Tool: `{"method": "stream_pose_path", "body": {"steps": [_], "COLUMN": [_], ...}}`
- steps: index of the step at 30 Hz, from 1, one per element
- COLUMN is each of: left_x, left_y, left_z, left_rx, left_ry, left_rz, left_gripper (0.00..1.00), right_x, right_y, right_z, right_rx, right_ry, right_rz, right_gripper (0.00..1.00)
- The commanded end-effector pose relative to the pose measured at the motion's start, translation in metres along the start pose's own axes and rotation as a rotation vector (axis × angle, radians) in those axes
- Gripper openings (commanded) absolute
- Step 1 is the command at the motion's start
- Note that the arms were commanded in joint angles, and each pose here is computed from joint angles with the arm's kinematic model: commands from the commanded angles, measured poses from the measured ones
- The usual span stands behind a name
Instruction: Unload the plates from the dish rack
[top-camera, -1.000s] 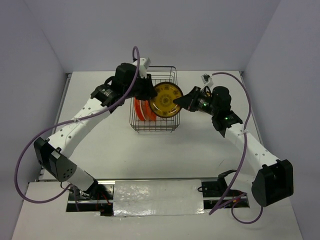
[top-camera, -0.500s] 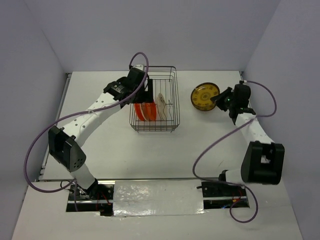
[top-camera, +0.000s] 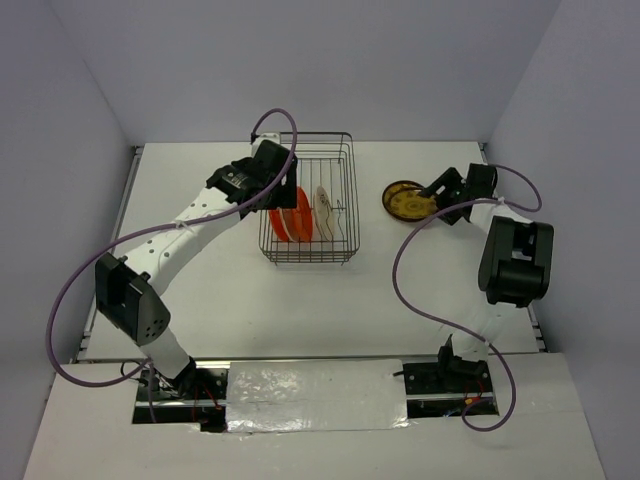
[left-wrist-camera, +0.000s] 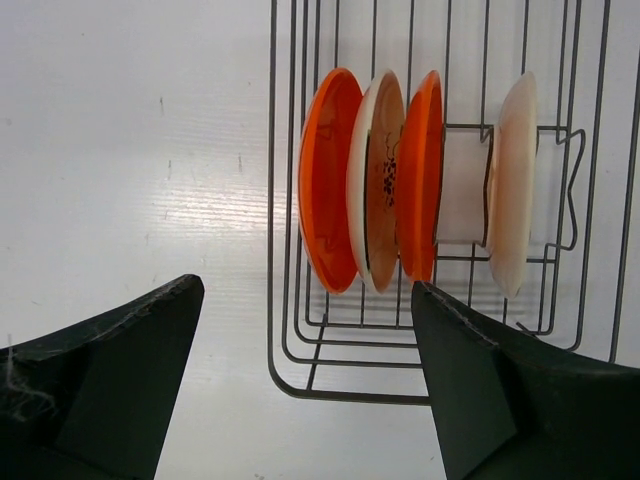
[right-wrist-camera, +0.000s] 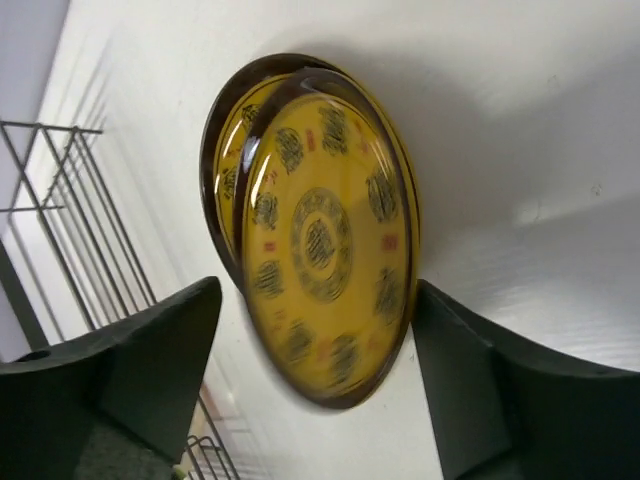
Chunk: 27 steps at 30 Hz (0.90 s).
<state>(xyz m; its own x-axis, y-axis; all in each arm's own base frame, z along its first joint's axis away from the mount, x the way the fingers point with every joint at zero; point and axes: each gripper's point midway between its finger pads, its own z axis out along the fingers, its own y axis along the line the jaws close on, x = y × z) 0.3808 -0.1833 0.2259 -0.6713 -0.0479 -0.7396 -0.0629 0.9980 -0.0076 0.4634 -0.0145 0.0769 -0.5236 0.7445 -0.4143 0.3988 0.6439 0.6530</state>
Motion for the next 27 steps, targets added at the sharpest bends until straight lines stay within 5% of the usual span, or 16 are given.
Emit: {"method": "stream_pose_path", "body": {"steps": [1,2,4,9,27], "left_x": [-0.011,-0.011,-0.013,-0.011,0.011], "left_y": [0.015,0.017,0.019,0.014,0.016], "left_z": [-0.009,-0.007,-0.007,0.009,0.073], "left_rx": [-0.044,-0.052,-0.064,-0.074,-0.251], "left_ry": [-0.045,-0.044,-0.044,-0.015,0.102], "left_rz": [-0.027,-0.026,-0.027,-0.001,0.047], "left_gripper": [0.97,0.96,0.96,0.90,0.60], "right_x": [-0.010,-0.019,-0.013,-0.009,0.063], "right_y": [0.009,0.013,-0.008,-0.001,0.083], "right_z": [-0.004,-0.003,-0.007,-0.017,-0.138], "right_rx": [0.117,0.169,0.372,0.422,0.057], "right_ry": [-0.025,-0.042,-0.028,-0.047,-0.174], "right_rz": [-0.094,-0.143,-0.201,-0.246,-0.425], "right_gripper": [0.84,1.00,1.00,1.00,1.00]}}
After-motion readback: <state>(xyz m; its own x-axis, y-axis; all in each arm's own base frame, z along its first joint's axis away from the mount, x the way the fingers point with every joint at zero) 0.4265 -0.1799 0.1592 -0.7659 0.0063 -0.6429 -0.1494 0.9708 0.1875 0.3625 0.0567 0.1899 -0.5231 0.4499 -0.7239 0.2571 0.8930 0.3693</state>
